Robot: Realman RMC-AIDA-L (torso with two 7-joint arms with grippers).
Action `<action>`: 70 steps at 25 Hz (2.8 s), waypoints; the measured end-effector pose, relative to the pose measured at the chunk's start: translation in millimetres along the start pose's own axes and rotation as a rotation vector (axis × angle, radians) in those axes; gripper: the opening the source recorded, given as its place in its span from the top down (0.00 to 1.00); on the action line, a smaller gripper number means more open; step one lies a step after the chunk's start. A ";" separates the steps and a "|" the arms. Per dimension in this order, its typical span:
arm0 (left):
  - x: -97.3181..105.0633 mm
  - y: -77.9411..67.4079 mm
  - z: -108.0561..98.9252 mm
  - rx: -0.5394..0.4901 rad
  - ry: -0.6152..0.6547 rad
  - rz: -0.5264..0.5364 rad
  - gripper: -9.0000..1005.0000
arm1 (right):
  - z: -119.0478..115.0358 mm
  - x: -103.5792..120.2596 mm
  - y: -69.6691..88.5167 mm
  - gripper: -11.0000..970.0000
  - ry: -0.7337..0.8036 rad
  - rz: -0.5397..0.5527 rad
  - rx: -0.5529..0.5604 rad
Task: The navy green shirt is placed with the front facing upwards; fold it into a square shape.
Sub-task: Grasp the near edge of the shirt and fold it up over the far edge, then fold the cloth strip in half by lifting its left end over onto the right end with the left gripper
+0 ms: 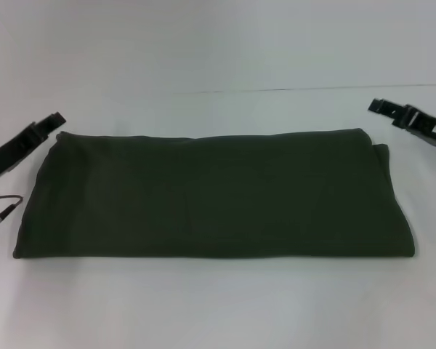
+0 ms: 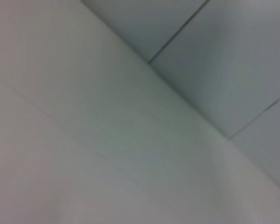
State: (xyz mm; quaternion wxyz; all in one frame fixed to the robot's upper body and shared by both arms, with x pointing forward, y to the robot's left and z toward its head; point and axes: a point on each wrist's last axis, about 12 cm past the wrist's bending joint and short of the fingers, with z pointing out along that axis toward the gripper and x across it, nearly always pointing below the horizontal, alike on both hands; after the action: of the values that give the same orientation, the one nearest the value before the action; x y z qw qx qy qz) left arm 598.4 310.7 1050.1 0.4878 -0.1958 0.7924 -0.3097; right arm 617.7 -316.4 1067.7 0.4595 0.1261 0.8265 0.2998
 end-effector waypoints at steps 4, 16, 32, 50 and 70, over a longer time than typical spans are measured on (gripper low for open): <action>-5.0 3.8 -23.2 0.122 -0.025 -0.029 0.43 | -18.7 -4.9 -8.8 0.33 -0.026 0.030 -0.074; -44.4 13.7 -72.0 0.088 0.375 0.154 0.43 | -55.6 -2.5 -17.6 0.15 0.120 -0.033 -0.232; -49.5 21.2 -74.6 -0.091 0.573 0.225 0.43 | -65.3 5.6 -22.0 0.15 0.150 -0.040 -0.248; -34.0 13.2 -60.7 -0.068 0.669 0.259 0.44 | -57.5 9.3 -16.9 0.15 0.175 -0.058 -0.245; -37.2 12.5 -58.2 -0.108 0.701 0.305 0.92 | -57.7 8.3 -16.0 0.14 0.178 -0.056 -0.250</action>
State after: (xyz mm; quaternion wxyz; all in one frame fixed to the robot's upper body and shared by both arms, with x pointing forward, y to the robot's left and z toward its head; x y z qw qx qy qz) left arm 562.9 360.1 1085.1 0.2167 0.0165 0.9463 -0.2394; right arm 566.1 -347.0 1075.1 0.4047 0.0179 0.8233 0.3976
